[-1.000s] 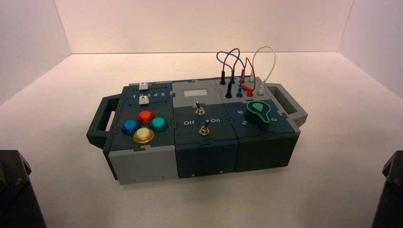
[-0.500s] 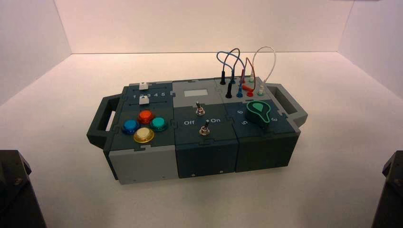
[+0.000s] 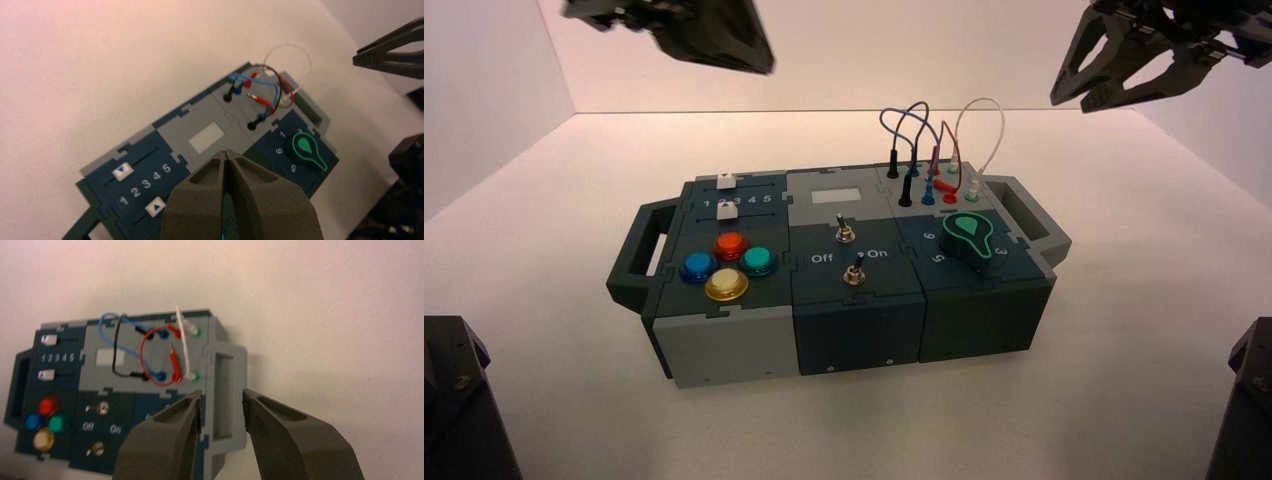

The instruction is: Pull the white wire.

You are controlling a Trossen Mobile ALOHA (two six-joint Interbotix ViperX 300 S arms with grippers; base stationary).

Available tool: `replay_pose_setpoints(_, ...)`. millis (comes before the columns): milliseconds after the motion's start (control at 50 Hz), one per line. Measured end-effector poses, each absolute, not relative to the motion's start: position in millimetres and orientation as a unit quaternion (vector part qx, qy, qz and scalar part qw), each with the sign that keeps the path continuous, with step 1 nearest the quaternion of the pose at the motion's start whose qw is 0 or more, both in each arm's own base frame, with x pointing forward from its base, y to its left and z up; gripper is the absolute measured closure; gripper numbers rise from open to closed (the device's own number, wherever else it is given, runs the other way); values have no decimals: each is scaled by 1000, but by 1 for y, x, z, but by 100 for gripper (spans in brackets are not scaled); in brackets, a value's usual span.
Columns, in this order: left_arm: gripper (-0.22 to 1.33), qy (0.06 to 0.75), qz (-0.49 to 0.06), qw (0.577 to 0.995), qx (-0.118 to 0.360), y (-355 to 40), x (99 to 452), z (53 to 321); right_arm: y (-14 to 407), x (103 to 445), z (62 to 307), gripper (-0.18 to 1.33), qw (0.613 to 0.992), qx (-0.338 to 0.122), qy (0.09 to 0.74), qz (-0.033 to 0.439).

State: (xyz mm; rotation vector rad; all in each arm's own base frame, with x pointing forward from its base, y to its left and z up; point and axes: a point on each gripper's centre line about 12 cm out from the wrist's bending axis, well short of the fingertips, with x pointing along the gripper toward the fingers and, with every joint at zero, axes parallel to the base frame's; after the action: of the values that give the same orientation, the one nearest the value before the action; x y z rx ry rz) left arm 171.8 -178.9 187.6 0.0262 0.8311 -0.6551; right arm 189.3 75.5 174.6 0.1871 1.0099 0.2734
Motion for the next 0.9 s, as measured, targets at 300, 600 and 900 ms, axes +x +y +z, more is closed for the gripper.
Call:
replay_pose_setpoints(300, 128, 423, -331, 842, 40, -212, 178, 175, 99, 197, 162, 26, 835, 79, 522, 155)
replay_pose_setpoints(600, 128, 421, -334, 843, 39, -215, 179, 176, 118, 211, 139, 26, 809, 67, 562, 157)
replay_pose_setpoints(900, 128, 421, -334, 843, 39, -215, 179, 176, 124, 217, 130, 28, 805, 66, 569, 155)
